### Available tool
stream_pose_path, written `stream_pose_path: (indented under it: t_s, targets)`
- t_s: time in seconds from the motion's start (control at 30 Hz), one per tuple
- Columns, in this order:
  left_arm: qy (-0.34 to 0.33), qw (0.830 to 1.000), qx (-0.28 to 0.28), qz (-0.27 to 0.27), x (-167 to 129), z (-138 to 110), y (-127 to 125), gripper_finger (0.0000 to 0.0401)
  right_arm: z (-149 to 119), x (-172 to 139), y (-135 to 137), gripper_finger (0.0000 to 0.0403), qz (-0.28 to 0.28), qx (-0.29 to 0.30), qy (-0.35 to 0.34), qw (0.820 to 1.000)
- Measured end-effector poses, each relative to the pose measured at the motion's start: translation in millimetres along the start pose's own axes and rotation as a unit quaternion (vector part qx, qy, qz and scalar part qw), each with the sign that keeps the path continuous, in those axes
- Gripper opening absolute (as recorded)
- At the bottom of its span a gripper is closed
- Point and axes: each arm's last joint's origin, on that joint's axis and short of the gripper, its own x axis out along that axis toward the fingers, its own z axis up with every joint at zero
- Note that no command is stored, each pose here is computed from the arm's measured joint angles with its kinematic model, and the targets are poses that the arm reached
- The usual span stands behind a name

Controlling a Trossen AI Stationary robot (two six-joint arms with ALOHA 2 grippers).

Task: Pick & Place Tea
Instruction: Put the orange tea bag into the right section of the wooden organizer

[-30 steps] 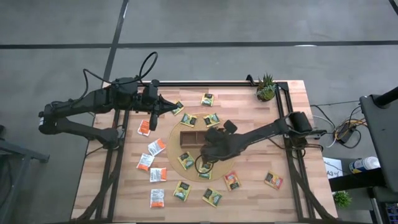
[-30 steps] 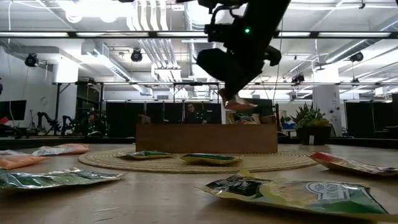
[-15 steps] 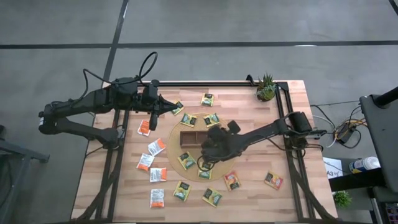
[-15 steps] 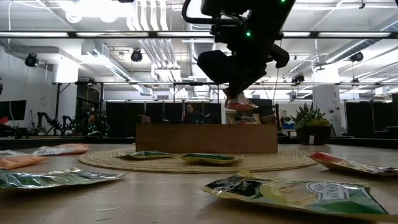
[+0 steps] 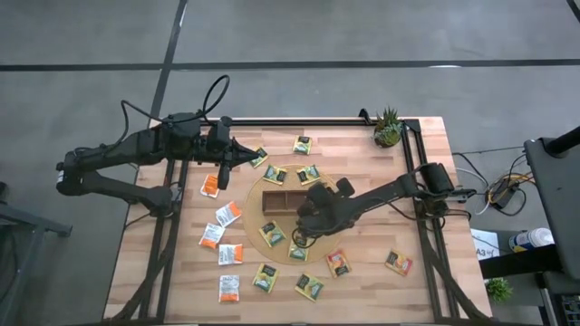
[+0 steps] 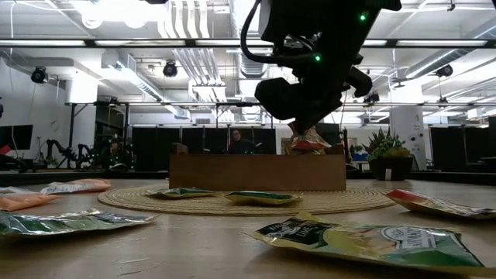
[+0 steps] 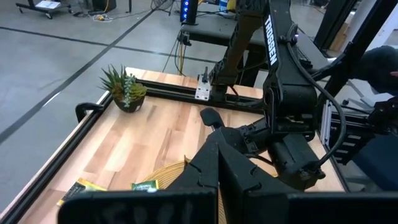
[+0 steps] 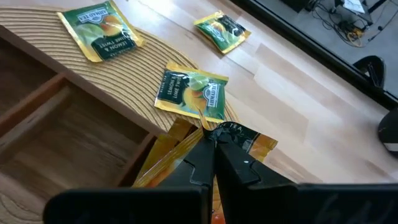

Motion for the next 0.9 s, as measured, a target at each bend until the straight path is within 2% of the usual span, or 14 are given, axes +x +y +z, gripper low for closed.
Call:
stream_pose_path:
  t_s: [0.27, 0.47, 0.73, 0.9]
  targets:
    - [0.000, 1.000, -0.001, 0.000, 0.0, 0.0, 0.0, 0.0002, 1.4, -0.6, -0.2, 0.0009, -0.002, 0.000, -0.011, 1.000]
    - [0.000, 1.000, -0.002, 0.000, 0.0, 0.0, 0.0, 0.0002, 1.2, -0.4, -0.2, 0.0014, -0.002, -0.023, -0.011, 1.000]
    - [0.000, 1.000, -0.004, 0.000, 0.0, 0.0, 0.0, 0.0002, 1.3, -0.4, 0.3, 0.0068, 0.000, -0.021, -0.010, 1.000]
    - [0.000, 1.000, -0.004, 0.000, 0.0, 0.0, 0.0, 0.0002, 1.4, -0.3, 0.5, 0.0098, 0.002, 0.003, -0.009, 1.000]
